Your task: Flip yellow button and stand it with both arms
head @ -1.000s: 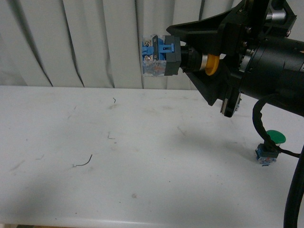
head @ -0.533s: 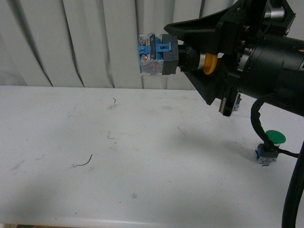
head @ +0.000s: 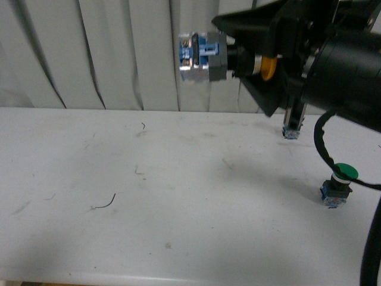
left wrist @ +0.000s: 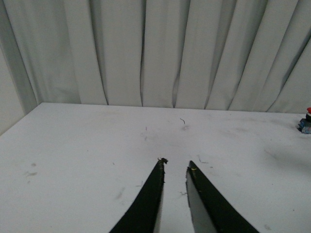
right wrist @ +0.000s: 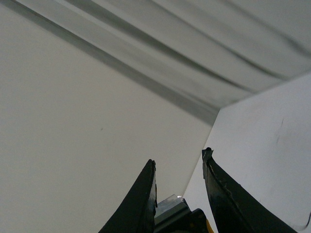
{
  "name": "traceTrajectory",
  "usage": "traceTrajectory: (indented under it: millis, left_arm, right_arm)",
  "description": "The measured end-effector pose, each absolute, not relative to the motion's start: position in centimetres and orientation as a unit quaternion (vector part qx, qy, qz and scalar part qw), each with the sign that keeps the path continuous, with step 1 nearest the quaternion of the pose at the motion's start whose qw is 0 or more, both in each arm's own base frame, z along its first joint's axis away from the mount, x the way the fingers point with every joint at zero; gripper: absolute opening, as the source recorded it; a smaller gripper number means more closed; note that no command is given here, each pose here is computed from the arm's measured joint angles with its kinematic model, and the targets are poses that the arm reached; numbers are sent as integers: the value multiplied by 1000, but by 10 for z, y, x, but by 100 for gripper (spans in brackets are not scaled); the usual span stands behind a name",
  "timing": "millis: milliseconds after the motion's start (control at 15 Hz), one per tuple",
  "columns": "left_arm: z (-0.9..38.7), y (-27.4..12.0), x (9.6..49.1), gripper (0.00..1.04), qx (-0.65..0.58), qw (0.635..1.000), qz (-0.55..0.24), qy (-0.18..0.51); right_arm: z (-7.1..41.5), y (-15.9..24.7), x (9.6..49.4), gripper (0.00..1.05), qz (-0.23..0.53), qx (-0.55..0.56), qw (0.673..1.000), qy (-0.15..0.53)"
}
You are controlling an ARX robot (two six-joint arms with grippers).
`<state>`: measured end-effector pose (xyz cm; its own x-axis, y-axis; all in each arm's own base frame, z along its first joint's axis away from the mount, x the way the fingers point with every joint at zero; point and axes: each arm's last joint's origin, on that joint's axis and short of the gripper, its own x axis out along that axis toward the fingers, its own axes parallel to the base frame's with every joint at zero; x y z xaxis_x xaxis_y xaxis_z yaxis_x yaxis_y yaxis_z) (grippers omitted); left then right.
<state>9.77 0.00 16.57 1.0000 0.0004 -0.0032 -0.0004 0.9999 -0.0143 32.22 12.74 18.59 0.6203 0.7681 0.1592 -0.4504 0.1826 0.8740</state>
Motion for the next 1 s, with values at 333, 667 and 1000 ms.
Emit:
traceTrajectory:
  millis: [333,667,1000]
  left_arm:
    - [166,0,98,76,-7,1000,0,2]
    - [166,0,98,98,-7,1000,0,2]
    - [166,0,98,98,-7,1000,0,2]
  right_arm:
    - [201,101,365,30,174,244,945,128]
    - [193,49,399,30,-3,21,987,160]
    - [182,44,410,30,-12,20,983,184]
